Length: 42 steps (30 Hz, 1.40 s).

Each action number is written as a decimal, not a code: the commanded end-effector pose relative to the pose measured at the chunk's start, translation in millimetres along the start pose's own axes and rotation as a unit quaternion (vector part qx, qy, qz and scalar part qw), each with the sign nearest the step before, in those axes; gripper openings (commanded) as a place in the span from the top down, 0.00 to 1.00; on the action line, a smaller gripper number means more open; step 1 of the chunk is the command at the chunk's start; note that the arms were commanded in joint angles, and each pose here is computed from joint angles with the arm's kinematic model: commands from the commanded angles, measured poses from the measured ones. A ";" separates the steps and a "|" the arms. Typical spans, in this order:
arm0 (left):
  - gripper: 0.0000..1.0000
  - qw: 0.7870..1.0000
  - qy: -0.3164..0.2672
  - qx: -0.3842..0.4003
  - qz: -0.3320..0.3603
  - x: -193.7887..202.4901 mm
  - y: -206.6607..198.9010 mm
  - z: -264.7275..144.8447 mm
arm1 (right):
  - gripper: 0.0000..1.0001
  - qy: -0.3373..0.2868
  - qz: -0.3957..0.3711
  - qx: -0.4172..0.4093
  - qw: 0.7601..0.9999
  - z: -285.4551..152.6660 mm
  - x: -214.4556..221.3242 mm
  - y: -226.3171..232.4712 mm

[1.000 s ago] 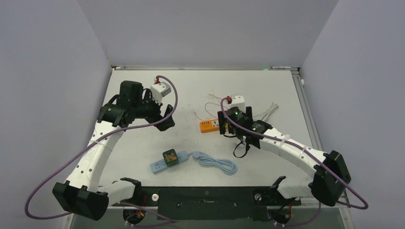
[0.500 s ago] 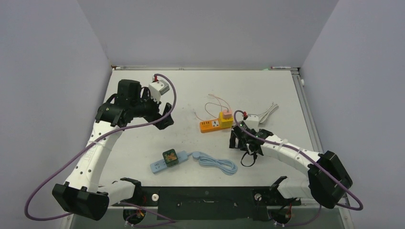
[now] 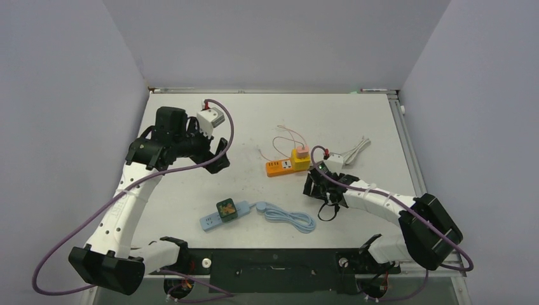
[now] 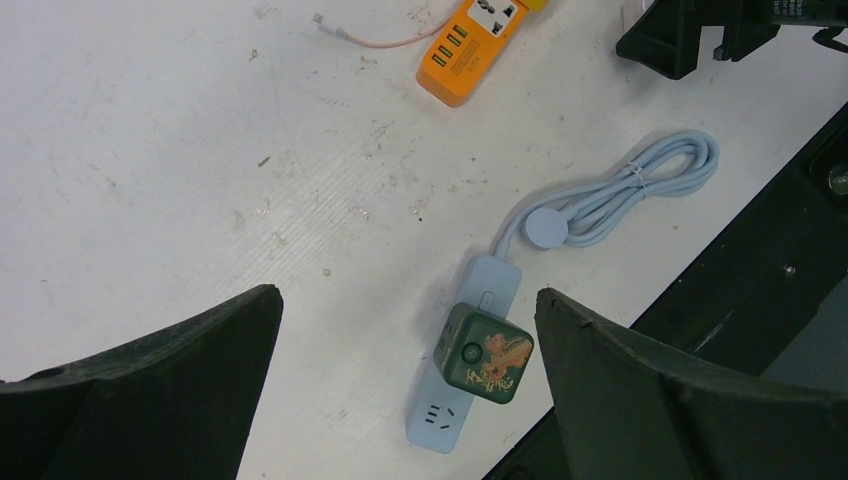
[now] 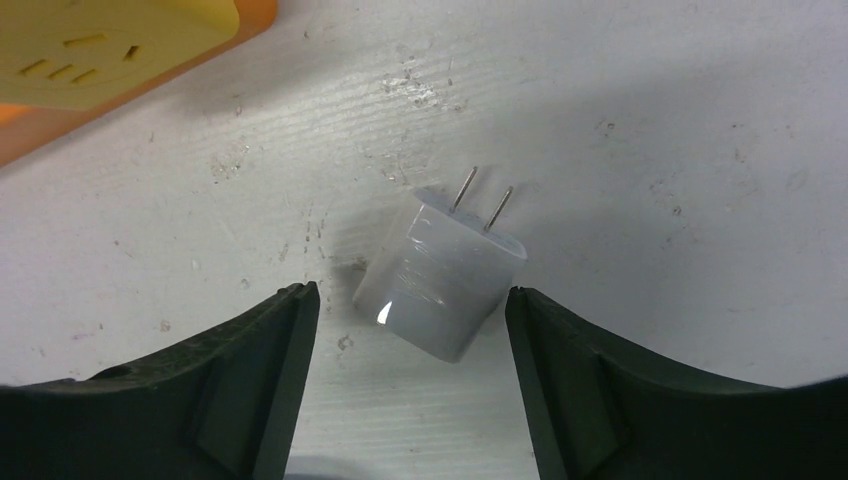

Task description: Insert the plug

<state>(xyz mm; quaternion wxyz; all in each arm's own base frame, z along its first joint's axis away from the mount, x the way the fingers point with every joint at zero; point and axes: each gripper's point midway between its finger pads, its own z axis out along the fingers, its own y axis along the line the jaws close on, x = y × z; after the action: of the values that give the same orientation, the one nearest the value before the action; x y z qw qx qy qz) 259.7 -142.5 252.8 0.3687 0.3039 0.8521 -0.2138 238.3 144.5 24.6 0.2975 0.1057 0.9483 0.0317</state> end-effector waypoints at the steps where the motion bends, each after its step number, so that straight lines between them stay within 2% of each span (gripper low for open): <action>1: 0.04 0.999 -0.022 -0.014 0.019 -11.7 1.6 -13.5 | 0.38 -0.027 0.010 -0.016 0.999 3.7 -10.6 13.2; 4: 0.04 1.000 -0.020 -0.013 0.019 -9.5 1.2 -13.0 | 0.52 -0.025 -0.005 -0.002 1.000 8.3 -11.1 11.7; 11: 0.04 0.999 -0.015 0.014 0.033 0.7 -9.0 -12.9 | 0.72 -0.034 -0.049 0.012 0.998 3.4 -12.1 11.1; 15: 0.04 0.997 -0.012 0.034 0.066 11.6 -15.3 -12.3 | 0.77 -0.041 -0.080 -0.016 0.996 -17.8 -14.0 20.4; 21: 0.04 0.988 -0.027 0.065 0.135 16.6 -27.1 -18.3 | 0.80 -0.021 -0.143 -0.157 0.977 -68.7 -9.3 60.3; 23: 0.04 0.983 -0.035 0.072 0.166 17.3 -30.4 -21.2 | 0.80 -0.013 -0.161 -0.218 0.963 -90.4 -9.8 77.3; 27: 0.04 0.960 -0.085 0.099 0.248 14.1 -47.8 -32.6 | 0.80 -0.002 -0.203 -0.350 0.914 -143.0 -12.9 116.2; 31: 0.04 0.919 -0.178 0.100 0.338 -1.2 -69.5 -50.8 | 0.80 0.012 -0.240 -0.457 0.856 -188.3 -18.2 154.1; 33: 0.04 0.896 -0.201 0.095 0.385 -5.5 -77.3 -57.5 | 0.80 0.019 -0.249 -0.506 0.826 -206.8 -20.4 172.6; 34: 0.04 0.885 -0.205 0.094 0.407 -6.0 -80.2 -59.2 | 0.80 0.020 -0.250 -0.529 0.810 -215.1 -22.4 182.0; 42: 0.04 0.858 -0.182 0.122 0.466 10.2 -97.7 -61.7 | 0.80 0.059 -0.277 -0.635 0.718 -252.0 -24.7 234.5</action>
<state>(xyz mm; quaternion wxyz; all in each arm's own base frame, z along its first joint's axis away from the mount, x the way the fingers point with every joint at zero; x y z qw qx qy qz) 164.9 -168.7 292.7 0.5305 0.6248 0.5427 -0.1833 175.5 341.7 230.1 0.2444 -0.3112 0.7900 0.4683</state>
